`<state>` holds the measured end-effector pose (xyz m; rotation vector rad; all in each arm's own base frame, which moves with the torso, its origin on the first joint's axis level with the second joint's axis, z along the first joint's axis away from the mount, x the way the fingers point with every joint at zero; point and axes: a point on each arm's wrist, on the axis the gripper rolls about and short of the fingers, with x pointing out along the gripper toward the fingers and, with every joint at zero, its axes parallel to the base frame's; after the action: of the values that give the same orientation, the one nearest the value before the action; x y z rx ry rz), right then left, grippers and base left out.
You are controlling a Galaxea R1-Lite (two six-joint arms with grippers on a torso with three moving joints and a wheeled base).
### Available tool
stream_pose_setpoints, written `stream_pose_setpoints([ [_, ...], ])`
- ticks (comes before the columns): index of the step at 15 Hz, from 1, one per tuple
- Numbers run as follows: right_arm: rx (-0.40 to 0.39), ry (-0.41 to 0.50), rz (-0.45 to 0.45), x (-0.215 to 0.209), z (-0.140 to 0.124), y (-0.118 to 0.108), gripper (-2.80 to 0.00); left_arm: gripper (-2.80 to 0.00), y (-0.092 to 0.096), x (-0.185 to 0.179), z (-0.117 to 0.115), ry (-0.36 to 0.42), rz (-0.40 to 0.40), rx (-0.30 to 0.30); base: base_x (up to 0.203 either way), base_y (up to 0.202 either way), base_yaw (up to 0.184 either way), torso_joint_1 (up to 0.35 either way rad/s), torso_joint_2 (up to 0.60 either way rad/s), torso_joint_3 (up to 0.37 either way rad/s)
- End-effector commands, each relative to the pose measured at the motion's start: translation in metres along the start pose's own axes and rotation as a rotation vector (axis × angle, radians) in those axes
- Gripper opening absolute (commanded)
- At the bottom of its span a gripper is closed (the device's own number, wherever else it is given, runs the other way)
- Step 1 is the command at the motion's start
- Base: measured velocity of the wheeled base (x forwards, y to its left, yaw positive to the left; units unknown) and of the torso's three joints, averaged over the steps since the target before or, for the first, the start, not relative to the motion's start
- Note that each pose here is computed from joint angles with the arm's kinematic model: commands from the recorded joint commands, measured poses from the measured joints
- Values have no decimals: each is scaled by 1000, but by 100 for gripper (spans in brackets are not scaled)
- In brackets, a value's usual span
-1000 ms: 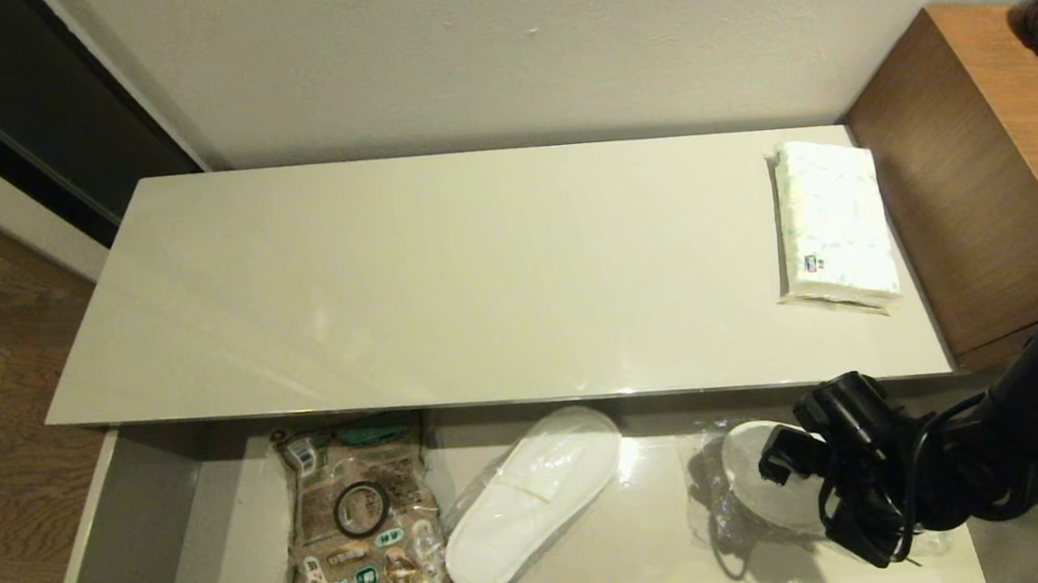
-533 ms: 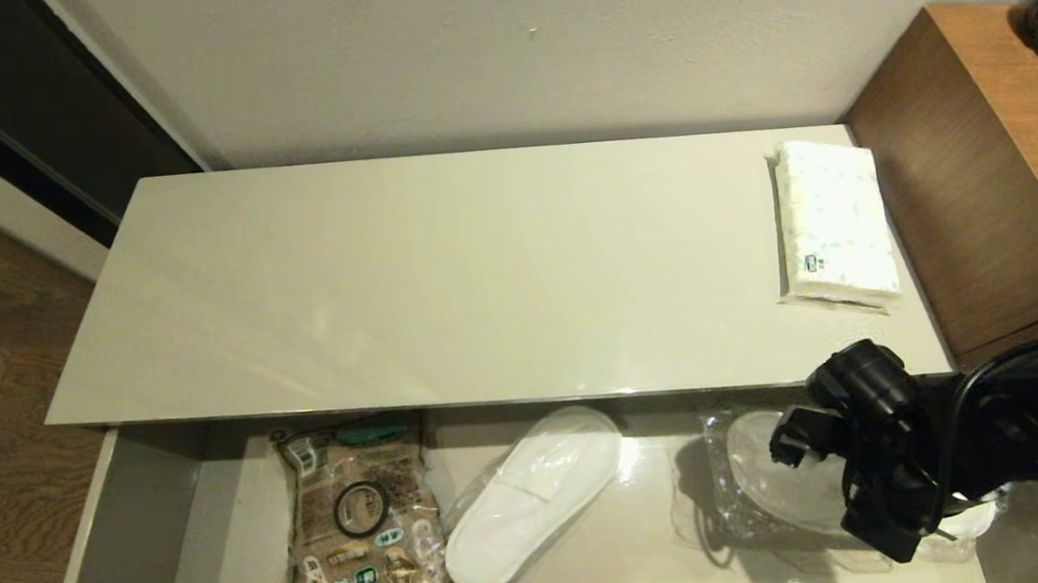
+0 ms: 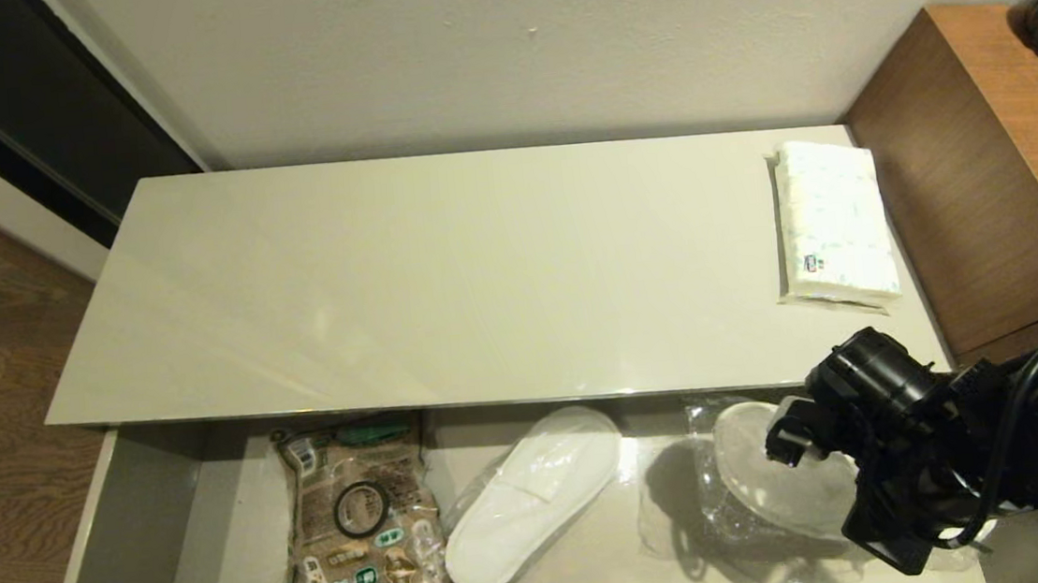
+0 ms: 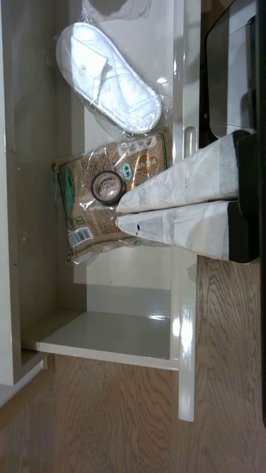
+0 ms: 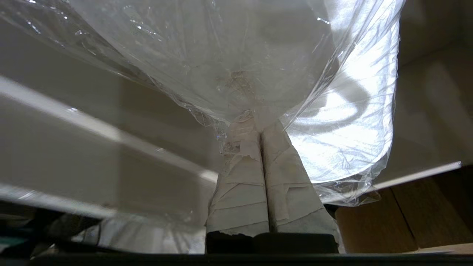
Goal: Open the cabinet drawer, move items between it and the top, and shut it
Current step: Place the disposable slippers on the table
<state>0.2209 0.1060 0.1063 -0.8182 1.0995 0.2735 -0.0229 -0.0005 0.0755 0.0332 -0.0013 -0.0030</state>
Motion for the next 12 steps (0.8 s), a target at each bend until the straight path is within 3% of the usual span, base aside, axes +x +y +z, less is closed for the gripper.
stream_pose_setpoints([
  [1, 6, -30, 3, -26, 5, -1, -280, -280, 0, 0, 0, 1, -2, 1, 0, 0, 0, 0, 0, 0],
  [6, 72, -92, 18, -87, 20, -12, -280, -280, 0, 0, 0, 1, -2, 1, 0, 0, 0, 0, 0, 0],
  [12, 187, -283, -23, -157, 64, -46, -280, -280, 0, 0, 0, 1, -1, 1, 0, 0, 0, 0, 0, 0],
])
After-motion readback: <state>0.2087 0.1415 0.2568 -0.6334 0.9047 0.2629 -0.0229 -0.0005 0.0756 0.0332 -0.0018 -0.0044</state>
